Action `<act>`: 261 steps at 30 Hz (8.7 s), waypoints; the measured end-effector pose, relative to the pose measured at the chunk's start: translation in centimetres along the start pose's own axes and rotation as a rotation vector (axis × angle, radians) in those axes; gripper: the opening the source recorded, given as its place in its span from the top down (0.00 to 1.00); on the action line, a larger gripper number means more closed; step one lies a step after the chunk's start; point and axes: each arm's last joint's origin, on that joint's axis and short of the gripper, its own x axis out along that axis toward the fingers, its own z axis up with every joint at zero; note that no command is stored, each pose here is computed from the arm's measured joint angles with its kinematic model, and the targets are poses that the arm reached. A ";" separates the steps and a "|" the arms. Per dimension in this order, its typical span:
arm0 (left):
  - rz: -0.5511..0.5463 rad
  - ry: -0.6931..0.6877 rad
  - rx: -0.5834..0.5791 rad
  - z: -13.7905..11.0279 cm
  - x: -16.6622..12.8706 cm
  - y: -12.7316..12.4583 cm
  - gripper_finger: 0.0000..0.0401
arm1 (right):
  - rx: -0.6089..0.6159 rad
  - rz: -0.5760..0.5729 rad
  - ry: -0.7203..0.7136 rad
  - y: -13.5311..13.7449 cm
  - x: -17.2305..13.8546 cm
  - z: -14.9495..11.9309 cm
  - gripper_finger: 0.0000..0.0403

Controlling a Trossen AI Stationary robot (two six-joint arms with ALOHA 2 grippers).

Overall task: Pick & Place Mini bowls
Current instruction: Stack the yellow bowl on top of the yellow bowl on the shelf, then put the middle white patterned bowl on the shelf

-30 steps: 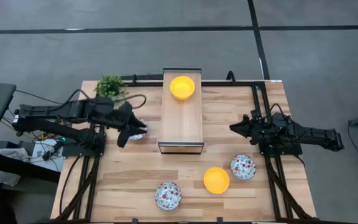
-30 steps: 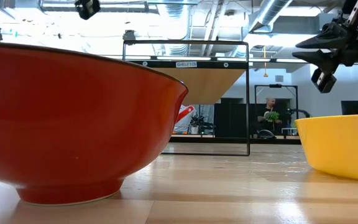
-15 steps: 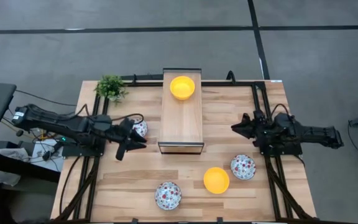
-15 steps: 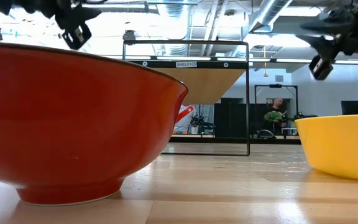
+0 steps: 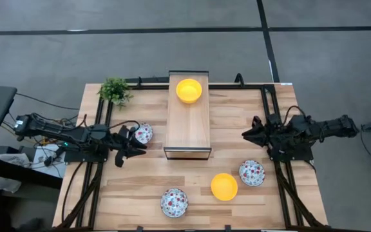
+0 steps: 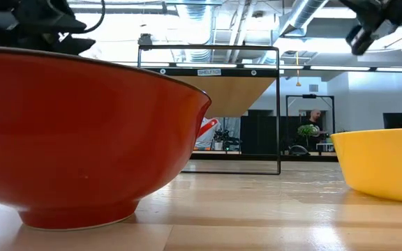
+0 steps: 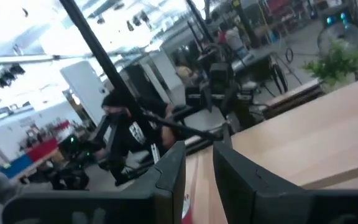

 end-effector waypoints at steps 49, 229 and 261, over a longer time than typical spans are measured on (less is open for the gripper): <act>-0.161 -0.010 0.091 -2.3 -1.6 0.5 0.70 | 0.239 -0.082 1.306 8.5 14.7 -10.9 0.82; -0.158 0.000 0.067 -2.4 -1.6 0.6 0.70 | -1.097 -0.373 1.331 -10.3 27.8 15.6 0.79; -0.150 0.018 0.062 -2.6 -1.4 0.7 0.70 | -0.392 -0.435 1.212 0.8 22.2 16.6 0.79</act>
